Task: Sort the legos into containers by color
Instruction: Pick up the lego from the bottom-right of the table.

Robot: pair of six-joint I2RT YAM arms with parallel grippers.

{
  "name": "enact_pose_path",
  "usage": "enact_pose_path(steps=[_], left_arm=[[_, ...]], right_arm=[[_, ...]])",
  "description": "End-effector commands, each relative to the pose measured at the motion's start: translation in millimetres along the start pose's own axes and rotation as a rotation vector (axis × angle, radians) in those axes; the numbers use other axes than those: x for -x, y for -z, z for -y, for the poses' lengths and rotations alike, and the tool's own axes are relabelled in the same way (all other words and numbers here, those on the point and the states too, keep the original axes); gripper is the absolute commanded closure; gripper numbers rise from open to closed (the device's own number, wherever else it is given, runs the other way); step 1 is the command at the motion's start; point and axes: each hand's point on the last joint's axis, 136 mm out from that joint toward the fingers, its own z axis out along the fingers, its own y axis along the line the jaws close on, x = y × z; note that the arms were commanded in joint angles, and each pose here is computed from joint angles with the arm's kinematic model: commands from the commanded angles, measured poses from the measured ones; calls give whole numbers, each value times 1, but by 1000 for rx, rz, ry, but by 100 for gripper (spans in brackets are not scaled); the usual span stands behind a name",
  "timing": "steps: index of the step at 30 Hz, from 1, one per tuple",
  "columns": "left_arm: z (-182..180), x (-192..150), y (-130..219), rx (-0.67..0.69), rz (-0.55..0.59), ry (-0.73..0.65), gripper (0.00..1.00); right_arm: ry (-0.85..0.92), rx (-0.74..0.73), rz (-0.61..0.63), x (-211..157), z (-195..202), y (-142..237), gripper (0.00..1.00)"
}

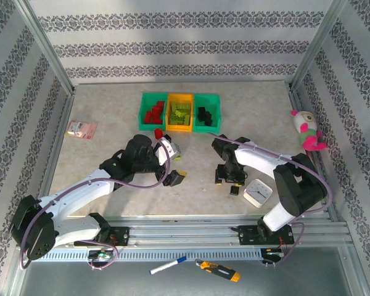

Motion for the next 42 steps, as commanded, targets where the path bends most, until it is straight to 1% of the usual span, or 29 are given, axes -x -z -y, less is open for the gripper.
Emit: enact_pose_path(steps=[1, 2, 5, 8, 15, 21, 26, 32, 33, 35, 38, 42], left_arm=[[5, 9, 1, -4, 42, -33, 1], [5, 10, 1, -5, 43, -32, 1], [4, 7, 0, -3, 41, -28, 1], [4, 7, 0, -1, 41, -24, 1], [5, 6, 0, -9, 34, -35, 1], [5, 6, 1, -2, 35, -39, 1], [5, 5, 0, -1, 38, -38, 1], [5, 3, -3, -7, 33, -35, 1], [4, 3, -4, -6, 34, -34, 1], [4, 2, -4, -5, 34, -34, 1], [2, 2, -4, 2, 32, -35, 1], [-2, -1, -3, 30, 37, -20, 1]], right_arm=[[-59, -72, 38, -7, 17, 14, 35], [-77, -86, 53, -10, 20, 16, 34], [-133, -104, 91, -16, 28, 16, 34], [-173, -100, 87, -21, 29, 9, 35], [-164, -93, 58, -17, 15, -5, 35], [-149, -36, 54, -13, -5, -13, 38], [-129, -31, 77, -10, -10, -9, 50], [-131, -42, 75, -13, -5, -10, 72], [-130, -38, 80, -12, -5, -8, 73], [-121, -24, 88, -11, -7, -5, 76], [-103, -7, 100, -5, -12, 4, 77], [-54, 32, 192, 20, -25, 32, 76]])
